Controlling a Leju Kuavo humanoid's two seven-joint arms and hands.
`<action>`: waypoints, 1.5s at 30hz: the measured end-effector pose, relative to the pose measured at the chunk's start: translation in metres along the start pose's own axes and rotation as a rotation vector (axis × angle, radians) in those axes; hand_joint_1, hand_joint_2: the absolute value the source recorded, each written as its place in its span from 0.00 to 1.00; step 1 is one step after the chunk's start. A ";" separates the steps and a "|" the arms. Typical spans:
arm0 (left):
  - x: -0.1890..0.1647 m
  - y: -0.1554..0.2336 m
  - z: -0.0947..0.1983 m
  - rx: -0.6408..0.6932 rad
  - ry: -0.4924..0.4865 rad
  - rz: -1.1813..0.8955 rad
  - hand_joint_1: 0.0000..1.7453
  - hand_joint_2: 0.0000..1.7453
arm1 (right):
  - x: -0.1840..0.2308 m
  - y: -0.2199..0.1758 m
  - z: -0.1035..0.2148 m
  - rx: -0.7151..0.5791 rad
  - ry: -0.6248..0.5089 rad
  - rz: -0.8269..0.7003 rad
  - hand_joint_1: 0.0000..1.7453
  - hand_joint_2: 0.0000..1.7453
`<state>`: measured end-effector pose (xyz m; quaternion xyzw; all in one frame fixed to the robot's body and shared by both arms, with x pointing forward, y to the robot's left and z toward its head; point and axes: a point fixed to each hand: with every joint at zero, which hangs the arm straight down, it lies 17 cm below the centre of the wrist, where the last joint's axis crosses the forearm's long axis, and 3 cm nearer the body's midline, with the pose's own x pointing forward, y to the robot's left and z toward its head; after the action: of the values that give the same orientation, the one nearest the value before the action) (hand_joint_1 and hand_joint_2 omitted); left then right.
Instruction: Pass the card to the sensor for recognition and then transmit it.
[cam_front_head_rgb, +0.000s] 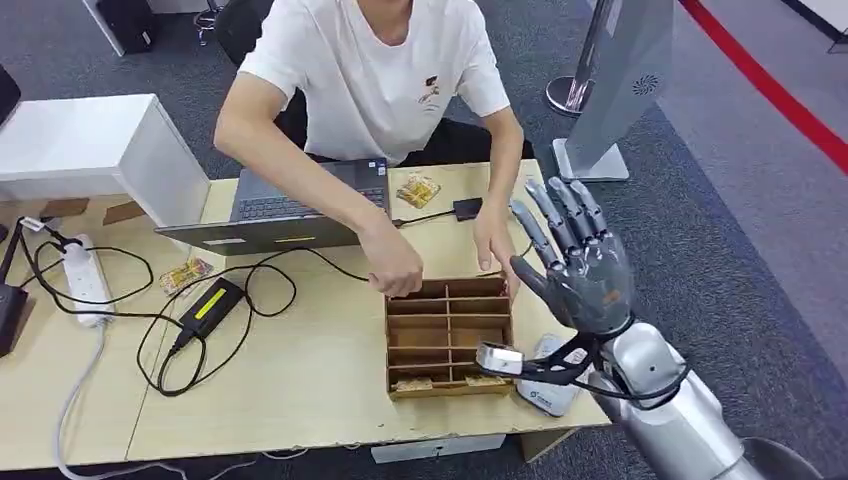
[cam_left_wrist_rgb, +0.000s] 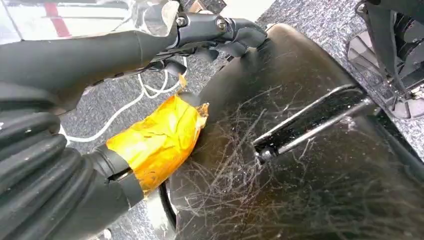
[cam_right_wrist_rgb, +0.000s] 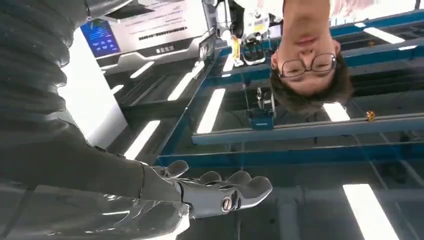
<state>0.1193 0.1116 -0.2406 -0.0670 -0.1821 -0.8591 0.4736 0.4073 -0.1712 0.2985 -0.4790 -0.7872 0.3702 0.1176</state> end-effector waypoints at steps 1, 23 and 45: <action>0.000 0.000 0.000 0.002 0.001 0.001 0.00 1.00 | 0.003 -0.001 0.004 0.003 -0.004 -0.001 0.00 1.00; 0.006 0.000 -0.005 0.073 0.013 0.068 0.00 1.00 | 0.018 0.014 0.123 0.373 0.081 -0.268 0.00 1.00; 0.009 -0.002 -0.007 0.109 0.016 0.110 0.00 1.00 | 0.096 0.030 0.175 0.493 0.143 -0.511 0.00 1.00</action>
<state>0.1134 0.1027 -0.2446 -0.0440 -0.2210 -0.8211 0.5243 0.2835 -0.1643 0.1388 -0.2486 -0.7584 0.4730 0.3732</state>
